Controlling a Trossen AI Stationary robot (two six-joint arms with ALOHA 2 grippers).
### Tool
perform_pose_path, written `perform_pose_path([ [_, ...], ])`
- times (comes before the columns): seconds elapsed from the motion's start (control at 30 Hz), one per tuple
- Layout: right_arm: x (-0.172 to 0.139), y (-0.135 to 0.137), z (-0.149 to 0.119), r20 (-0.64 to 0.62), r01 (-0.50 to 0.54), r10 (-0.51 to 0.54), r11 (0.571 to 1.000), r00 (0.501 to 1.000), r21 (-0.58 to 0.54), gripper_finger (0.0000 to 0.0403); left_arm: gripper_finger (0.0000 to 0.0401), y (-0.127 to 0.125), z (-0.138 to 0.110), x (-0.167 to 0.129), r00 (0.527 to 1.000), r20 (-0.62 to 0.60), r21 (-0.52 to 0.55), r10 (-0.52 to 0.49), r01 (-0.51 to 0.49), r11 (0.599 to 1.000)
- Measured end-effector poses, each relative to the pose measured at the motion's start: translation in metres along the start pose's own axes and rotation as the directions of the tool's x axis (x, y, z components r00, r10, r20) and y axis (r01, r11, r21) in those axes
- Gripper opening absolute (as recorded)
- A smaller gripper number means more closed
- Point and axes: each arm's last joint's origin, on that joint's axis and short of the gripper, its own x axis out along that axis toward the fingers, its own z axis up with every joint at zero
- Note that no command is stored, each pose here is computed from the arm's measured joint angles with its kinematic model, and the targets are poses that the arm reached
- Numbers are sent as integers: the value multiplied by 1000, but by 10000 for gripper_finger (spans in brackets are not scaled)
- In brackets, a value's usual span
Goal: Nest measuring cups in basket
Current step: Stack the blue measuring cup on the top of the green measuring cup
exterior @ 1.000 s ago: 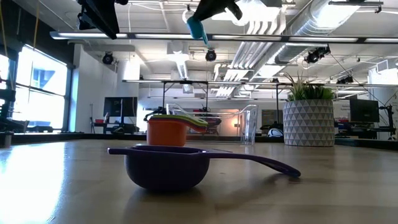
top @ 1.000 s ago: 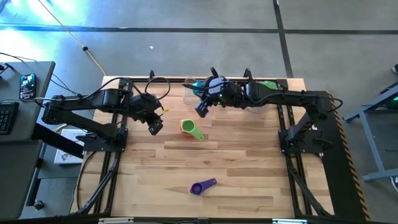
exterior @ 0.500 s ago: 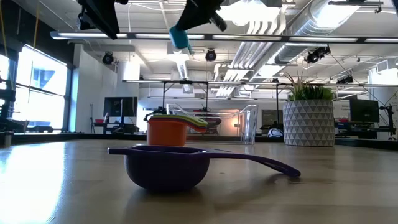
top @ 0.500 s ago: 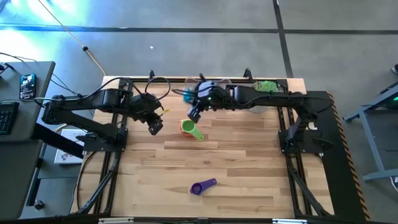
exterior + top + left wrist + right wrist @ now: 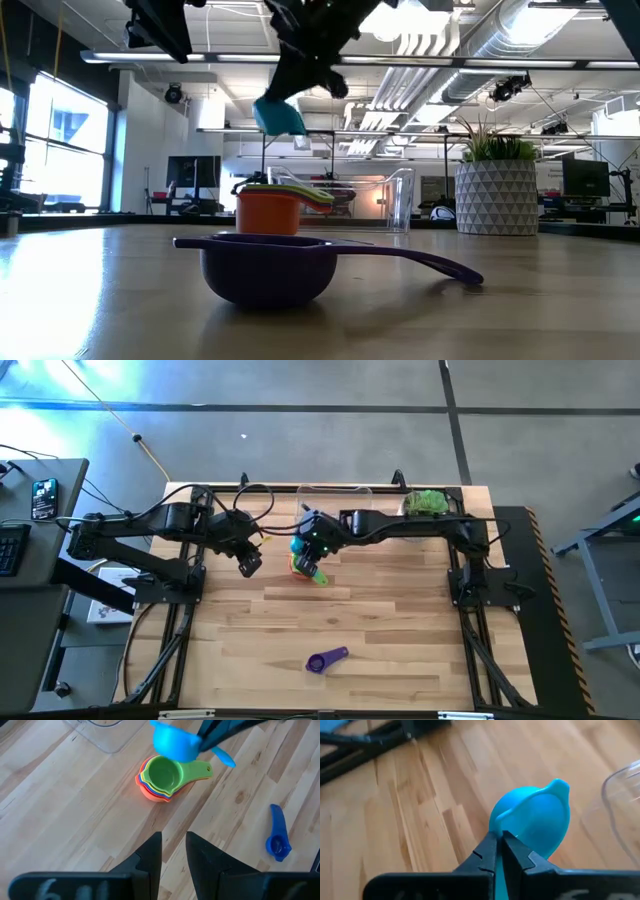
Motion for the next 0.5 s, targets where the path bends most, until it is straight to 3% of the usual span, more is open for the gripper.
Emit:
perform_pose_path([
  [0.33, 34, -6, -18, -150, 7, -8, 1000, 989, -4, 0, 78, 0, 0, 0, 1000, 0, 0, 0, 0, 1000],
  [0.5, 43, -7, -20, -154, 9, -20, 997, 988, -75, 0, 78, 0, 0, 0, 1000, 2, 0, -1, 1, 1000],
])
